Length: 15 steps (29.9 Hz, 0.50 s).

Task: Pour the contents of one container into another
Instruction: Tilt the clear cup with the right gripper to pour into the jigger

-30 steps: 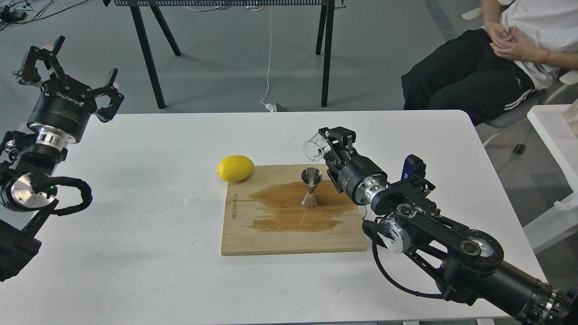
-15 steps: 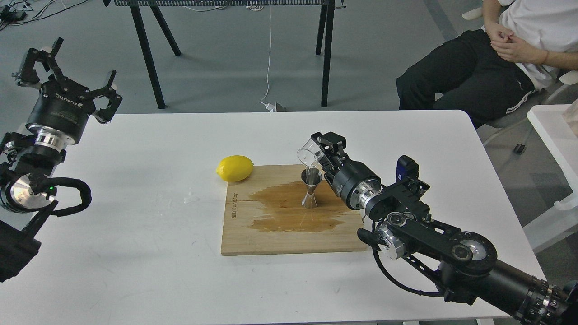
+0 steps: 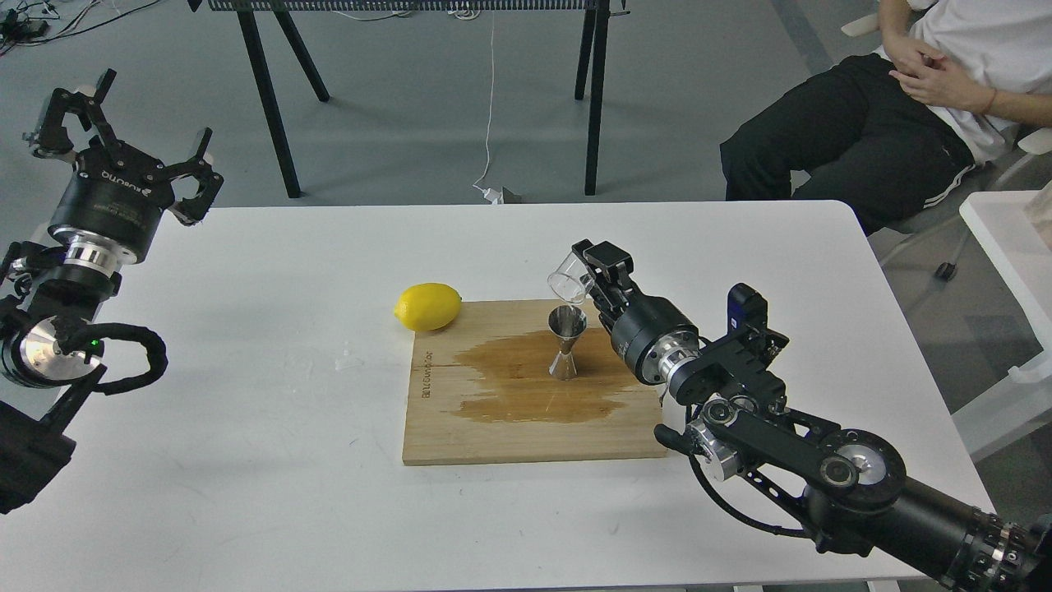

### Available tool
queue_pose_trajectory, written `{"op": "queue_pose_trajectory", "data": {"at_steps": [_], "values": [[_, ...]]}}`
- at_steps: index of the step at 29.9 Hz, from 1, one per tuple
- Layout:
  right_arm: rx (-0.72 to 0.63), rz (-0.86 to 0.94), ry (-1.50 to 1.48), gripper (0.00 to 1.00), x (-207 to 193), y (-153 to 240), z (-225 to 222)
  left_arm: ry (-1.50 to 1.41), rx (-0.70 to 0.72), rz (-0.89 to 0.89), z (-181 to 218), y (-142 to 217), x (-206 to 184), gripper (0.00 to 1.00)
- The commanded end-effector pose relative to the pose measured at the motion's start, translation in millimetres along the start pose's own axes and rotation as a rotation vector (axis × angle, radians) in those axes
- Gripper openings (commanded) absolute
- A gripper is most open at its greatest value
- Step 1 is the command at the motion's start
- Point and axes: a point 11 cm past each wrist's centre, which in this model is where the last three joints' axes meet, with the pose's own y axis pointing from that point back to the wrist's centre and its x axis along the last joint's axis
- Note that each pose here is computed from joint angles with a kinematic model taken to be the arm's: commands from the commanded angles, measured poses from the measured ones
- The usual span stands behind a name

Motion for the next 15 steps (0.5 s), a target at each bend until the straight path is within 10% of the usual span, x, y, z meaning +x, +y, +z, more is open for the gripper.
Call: {"op": "queue_pose_trajectory", "data": {"at_steps": [1, 15], "values": [[0.005, -0.001, 0.007, 0.28, -0.2, -0.7, -1.6, 0.0, -0.001, 0.001, 0.0, 0.0, 0.1, 1.0], [0.008, -0.041, 0.116, 0.28, -10.6, 0.1, 6.7, 0.003, -0.013, 0.001, 0.2, -0.1, -0.5, 1.0]]}}
